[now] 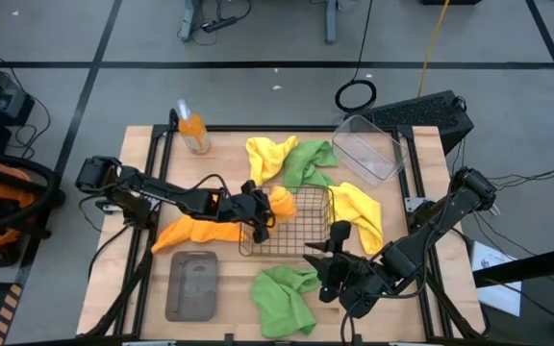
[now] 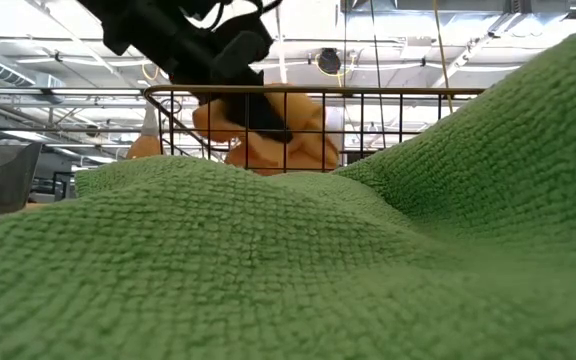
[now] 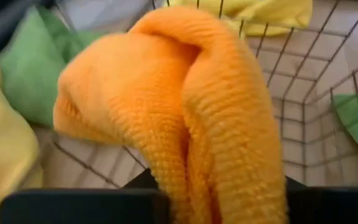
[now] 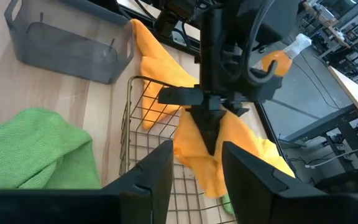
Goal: Sort microfiber towel by color & place in baskets
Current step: Put the right orange microfiber towel into the wire bin
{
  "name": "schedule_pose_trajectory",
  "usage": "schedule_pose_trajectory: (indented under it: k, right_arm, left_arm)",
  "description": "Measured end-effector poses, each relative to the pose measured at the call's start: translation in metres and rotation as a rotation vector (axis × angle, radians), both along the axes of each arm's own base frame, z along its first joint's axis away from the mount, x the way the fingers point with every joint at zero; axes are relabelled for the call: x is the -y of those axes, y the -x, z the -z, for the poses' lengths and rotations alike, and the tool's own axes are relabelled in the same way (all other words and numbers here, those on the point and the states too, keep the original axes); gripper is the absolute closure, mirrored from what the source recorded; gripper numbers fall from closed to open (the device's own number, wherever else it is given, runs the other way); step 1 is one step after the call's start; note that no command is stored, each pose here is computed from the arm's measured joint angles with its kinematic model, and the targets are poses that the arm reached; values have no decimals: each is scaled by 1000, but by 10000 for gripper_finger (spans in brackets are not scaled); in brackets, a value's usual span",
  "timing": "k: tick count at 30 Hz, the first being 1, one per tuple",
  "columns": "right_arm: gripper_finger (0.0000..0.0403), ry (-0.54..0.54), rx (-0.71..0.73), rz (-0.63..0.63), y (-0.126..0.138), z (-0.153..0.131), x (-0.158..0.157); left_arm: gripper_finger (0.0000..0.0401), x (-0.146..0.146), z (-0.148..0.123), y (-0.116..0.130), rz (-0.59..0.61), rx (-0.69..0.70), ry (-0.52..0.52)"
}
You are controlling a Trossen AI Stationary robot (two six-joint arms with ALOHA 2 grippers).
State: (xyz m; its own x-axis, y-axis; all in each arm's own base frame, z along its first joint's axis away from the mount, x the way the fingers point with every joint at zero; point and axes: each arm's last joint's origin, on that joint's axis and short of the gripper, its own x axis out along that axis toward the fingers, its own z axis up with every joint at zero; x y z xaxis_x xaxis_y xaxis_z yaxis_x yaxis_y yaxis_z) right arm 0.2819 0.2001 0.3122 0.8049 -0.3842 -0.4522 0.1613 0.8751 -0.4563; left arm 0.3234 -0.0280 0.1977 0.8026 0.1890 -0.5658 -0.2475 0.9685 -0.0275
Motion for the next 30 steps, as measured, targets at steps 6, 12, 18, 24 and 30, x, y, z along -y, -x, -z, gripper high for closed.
schedule_pose_trajectory:
  k: [6, 12, 18, 24, 30]
  right_arm:
    - [273, -1, 0, -1, 0, 0, 0]
    - [273, -1, 2, 1, 0, 0, 0]
    - [273, 0, 2, 1, 0, 0, 0]
    - [273, -1, 2, 1, 0, 0, 0]
    - [273, 0, 2, 1, 0, 0, 0]
  left_arm:
    - [258, -1, 4, 2, -4, -41, 26]
    - [184, 5, 4, 3, 19, -47, 23]
    - [122, 10, 4, 4, 37, -49, 19]
    - [87, 14, 5, 6, 46, -62, 22]
    - [72, 15, 2, 5, 47, -55, 22]
